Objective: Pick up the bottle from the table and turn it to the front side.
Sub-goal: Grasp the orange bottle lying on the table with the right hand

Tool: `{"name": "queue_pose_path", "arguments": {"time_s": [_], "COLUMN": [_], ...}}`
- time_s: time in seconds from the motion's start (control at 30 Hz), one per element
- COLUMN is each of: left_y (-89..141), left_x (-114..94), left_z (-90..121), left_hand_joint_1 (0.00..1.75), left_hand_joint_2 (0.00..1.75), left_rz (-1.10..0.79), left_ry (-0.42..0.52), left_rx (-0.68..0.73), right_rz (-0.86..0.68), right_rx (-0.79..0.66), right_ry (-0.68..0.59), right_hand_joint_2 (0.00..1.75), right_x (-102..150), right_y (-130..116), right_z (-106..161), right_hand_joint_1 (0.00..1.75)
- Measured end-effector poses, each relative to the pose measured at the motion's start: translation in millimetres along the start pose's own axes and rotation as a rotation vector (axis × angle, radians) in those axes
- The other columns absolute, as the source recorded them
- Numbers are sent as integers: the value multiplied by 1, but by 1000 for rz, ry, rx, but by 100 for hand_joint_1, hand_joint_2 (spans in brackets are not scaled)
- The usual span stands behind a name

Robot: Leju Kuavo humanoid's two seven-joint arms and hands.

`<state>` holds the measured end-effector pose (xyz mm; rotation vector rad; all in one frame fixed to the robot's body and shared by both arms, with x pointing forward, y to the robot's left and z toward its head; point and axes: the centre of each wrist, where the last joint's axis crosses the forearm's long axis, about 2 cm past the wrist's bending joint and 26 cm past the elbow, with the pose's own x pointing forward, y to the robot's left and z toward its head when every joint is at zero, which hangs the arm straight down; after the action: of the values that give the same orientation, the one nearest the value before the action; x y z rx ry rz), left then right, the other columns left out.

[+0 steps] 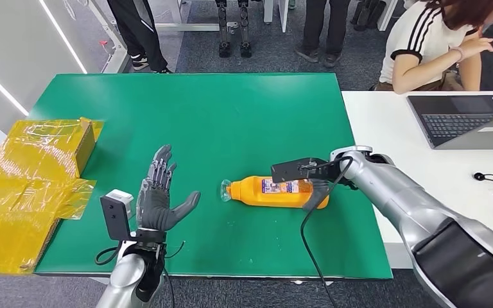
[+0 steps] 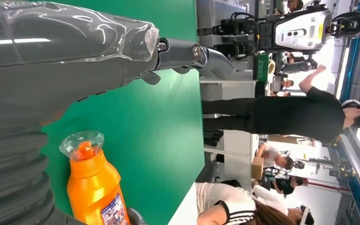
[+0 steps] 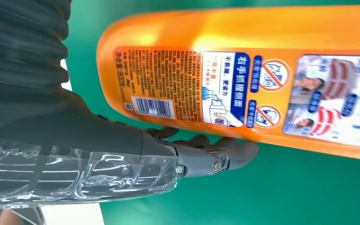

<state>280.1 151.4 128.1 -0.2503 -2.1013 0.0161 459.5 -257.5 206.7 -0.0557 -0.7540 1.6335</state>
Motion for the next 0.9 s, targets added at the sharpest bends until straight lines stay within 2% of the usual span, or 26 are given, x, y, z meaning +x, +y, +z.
{"name": "queue_pose_path", "arguments": {"time_s": [0.23,0.43,0.57,0.67,0.9], "left_y": [0,1,2,2,2], "left_x": [0,-1,-3,-3,-4], "left_z": [-1,5,10,12,14], "left_hand_joint_1": [0,0,0,0,0], "left_hand_joint_2": [175,175,175,175,175], "left_rz": [0,-14,-26,-29,-36], "left_ry": [2,8,4,3,-1], "left_rx": [0,11,16,17,22], "right_rz": [124,268,371,415,412], "right_rx": [-13,-139,-269,-337,-388], "right_ry": [95,141,150,134,62], "right_hand_joint_2": [175,175,175,175,175], "right_x": [-1,-7,-10,-9,-5], "right_y": [10,34,53,65,85], "right_z": [-8,-25,-38,-46,-58], "right_hand_joint_1": [0,0,163,175,175]}}
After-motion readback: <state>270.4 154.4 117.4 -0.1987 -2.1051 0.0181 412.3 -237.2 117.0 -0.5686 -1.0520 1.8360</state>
